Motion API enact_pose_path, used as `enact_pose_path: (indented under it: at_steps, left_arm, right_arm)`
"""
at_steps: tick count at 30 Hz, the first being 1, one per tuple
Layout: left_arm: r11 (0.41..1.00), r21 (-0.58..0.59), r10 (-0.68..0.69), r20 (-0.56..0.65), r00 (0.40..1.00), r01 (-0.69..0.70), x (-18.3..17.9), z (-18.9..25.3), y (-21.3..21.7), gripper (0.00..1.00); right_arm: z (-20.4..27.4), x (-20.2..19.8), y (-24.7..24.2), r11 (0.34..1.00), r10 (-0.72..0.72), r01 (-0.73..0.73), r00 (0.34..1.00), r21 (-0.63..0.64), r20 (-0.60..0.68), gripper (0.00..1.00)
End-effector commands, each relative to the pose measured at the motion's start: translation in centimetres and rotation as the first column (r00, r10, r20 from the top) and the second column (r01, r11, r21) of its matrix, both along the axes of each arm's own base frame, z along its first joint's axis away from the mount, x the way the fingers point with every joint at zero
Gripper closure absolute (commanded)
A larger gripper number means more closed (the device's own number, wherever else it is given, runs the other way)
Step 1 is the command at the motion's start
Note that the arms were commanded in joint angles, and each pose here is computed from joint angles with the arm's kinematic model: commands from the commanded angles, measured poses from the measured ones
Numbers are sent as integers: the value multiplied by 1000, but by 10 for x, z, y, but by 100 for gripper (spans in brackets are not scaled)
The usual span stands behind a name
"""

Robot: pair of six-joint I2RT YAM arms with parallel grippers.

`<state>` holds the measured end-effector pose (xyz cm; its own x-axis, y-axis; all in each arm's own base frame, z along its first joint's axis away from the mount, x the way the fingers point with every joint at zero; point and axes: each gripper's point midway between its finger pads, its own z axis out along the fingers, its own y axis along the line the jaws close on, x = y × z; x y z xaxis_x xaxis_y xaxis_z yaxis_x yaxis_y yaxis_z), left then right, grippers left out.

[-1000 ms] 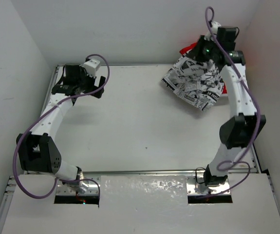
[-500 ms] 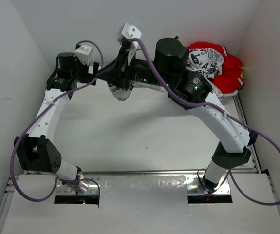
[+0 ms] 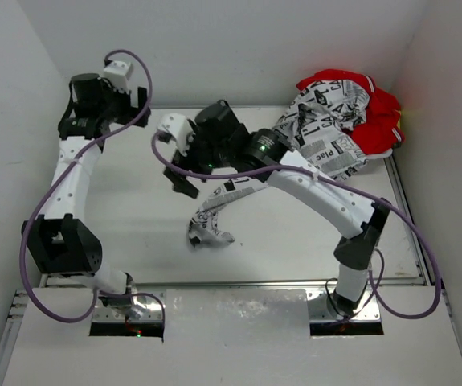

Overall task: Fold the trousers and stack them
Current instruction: Move the trousers to the center of the board

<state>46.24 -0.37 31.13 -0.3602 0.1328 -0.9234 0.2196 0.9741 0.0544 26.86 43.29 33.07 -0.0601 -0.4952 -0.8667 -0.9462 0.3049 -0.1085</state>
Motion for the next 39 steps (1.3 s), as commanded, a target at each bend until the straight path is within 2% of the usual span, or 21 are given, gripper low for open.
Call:
enact_pose_path:
  at_steps: [1, 2, 3, 4, 5, 6, 7, 9, 11, 12, 15, 24, 26, 27, 29, 30, 32, 36, 37, 38, 39]
  left_arm:
    - [970, -40, -243, -99, 965, 240, -19, -40, -48, 11]
    - [958, -39, -287, -133, 949, 285, -25, -54, -60, 12]
    - [935, 8, -349, -156, 924, 354, -31, -67, -74, 12]
    - [921, 29, -375, -211, 903, 389, -40, -92, -83, 12]
    - [895, 89, -401, -269, 876, 437, -49, -112, -102, 12]
    - [853, 161, -437, -299, 848, 496, -55, -127, -109, 11]
    - [795, 181, -492, -364, 791, 578, -76, -154, -136, 10]
    - [728, 250, -490, -463, 739, 638, -95, -196, -145, 4]
    - [662, 274, -514, -510, 689, 697, -112, -217, -168, 0]
    - [645, 262, -523, -533, 665, 718, -121, -227, -173, 0]
    - [635, 237, -527, -562, 637, 735, -135, -247, -185, 0]
    - [613, 258, -470, -641, 607, 747, -146, -301, -179, 1]
    - [620, 257, -457, -649, 608, 741, -145, -307, -179, 9]
    - [620, 259, -451, -655, 606, 741, -145, -308, -179, 18]
    - [622, 245, -445, -671, 593, 744, -147, -312, -177, 33]
    - [624, 241, -441, -676, 590, 743, -147, -314, -176, 45]
    - [627, 224, -437, -692, 575, 746, -150, -314, -176, 56]
    - [672, 180, -427, -698, 574, 718, -148, -313, -173, 100]
    - [682, 179, -422, -696, 582, 709, -145, -311, -171, 100]
    - [689, 182, -421, -687, 592, 702, -140, -308, -171, 100]
    - [704, 193, -406, -680, 611, 683, -134, -303, -165, 100]
  right_arm:
    - [16, 33, -92, 975, -223, 223, 975, 22, -1, 1]
    - [43, 35, -122, 953, -277, 277, 961, 122, -19, 4]
    - [53, 65, -162, 885, -386, 404, 915, 231, -122, 16]
    - [24, 75, -190, 846, -456, 492, 867, 206, -199, 66]
    - [32, 77, -219, 793, -521, 560, 828, 241, -209, 86]
    - [19, 97, -267, 681, -662, 702, 711, 206, -236, 97]
    - [0, 103, -293, 625, -727, 766, 641, 150, -246, 86]
    - [-32, 114, -355, 467, -851, 884, 456, 21, -262, 43]
    - [-53, 120, -388, 380, -882, 924, 351, -34, -315, 20]
    - [-73, 127, -426, 257, -903, 964, 213, -73, -373, 18]
    - [-105, 144, -465, 158, -897, 981, 96, -110, -432, 16]
    - [-167, 198, -527, 65, -955, 958, -21, -279, -294, 1]
    - [-193, 200, -529, 94, -959, 931, -11, -353, -284, 1]
    - [-197, 204, -527, 112, -954, 928, 1, -354, -300, 1]
    - [-212, 209, -504, 221, -912, 921, 78, -322, -403, 4]
    - [-214, 210, -496, 251, -892, 920, 99, -300, -440, 7]
    - [-212, 205, -482, 283, -857, 922, 120, -263, -501, 21]
    - [-207, 194, -481, 266, -865, 935, 124, -235, -486, 55]
    - [-208, 192, -480, 269, -865, 933, 126, -237, -486, 68]
    - [-207, 190, -480, 267, -865, 932, 118, -246, -488, 97]
    - [-207, 188, -479, 264, -863, 931, 111, -253, -493, 100]
